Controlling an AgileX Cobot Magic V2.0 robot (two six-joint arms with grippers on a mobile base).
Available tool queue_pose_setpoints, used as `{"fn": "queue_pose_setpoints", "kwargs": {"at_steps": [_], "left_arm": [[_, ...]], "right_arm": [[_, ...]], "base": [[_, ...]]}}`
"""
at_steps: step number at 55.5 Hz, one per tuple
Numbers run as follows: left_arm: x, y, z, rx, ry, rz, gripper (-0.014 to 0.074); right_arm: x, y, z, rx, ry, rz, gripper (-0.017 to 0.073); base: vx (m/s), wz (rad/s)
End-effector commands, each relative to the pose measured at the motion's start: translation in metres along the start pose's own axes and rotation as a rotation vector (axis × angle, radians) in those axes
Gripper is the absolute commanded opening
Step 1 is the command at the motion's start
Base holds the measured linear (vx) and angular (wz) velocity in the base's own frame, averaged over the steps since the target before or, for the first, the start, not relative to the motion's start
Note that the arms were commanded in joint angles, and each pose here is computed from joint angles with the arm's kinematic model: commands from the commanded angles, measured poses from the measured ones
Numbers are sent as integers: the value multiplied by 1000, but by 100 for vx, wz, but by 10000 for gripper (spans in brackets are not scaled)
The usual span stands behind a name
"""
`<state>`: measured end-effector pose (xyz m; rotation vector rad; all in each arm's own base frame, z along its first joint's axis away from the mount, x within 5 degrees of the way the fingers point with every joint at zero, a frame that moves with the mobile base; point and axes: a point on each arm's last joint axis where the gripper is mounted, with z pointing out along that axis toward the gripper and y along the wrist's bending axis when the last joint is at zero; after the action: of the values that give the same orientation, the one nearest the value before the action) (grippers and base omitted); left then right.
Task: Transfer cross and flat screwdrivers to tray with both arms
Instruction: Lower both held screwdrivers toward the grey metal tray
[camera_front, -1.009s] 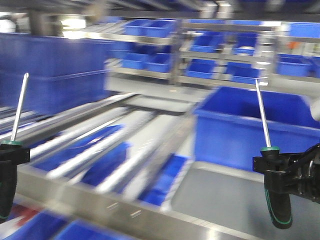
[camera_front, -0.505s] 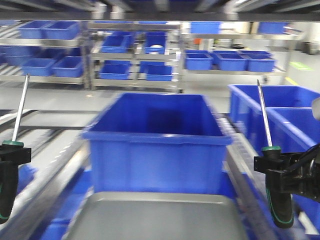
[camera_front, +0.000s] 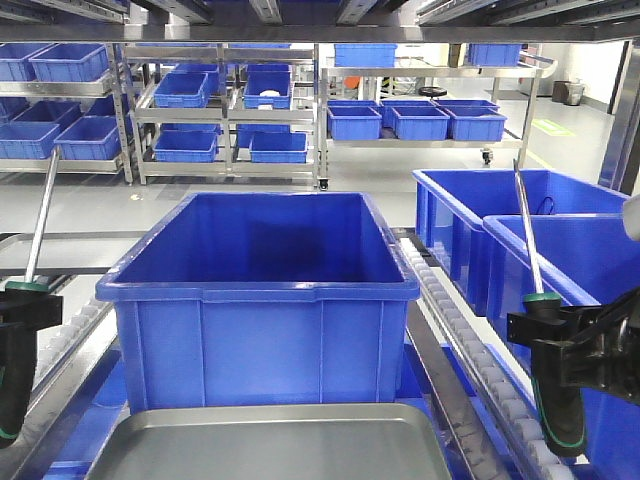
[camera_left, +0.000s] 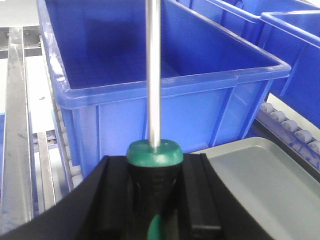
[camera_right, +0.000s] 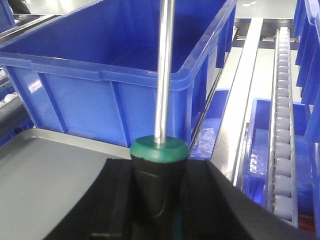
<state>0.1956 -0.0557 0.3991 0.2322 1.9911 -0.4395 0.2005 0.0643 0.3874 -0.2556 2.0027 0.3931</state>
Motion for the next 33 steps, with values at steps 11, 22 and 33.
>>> {"fn": "queue_pose_setpoints", "kwargs": {"at_steps": [11,22,33], "left_arm": [[-16,-4,-10,3,-122,-24,3],[-16,-4,-10,3,-122,-24,3],[-16,-4,-10,2,-123,-24,3]], "right_arm": [[-17,1,-11,9,-128,0,-8],[-17,1,-11,7,-129,4,-8],[-17,1,-11,7,-129,4,-8]], "base": [[0,0],[0,0],[0,0]]}}
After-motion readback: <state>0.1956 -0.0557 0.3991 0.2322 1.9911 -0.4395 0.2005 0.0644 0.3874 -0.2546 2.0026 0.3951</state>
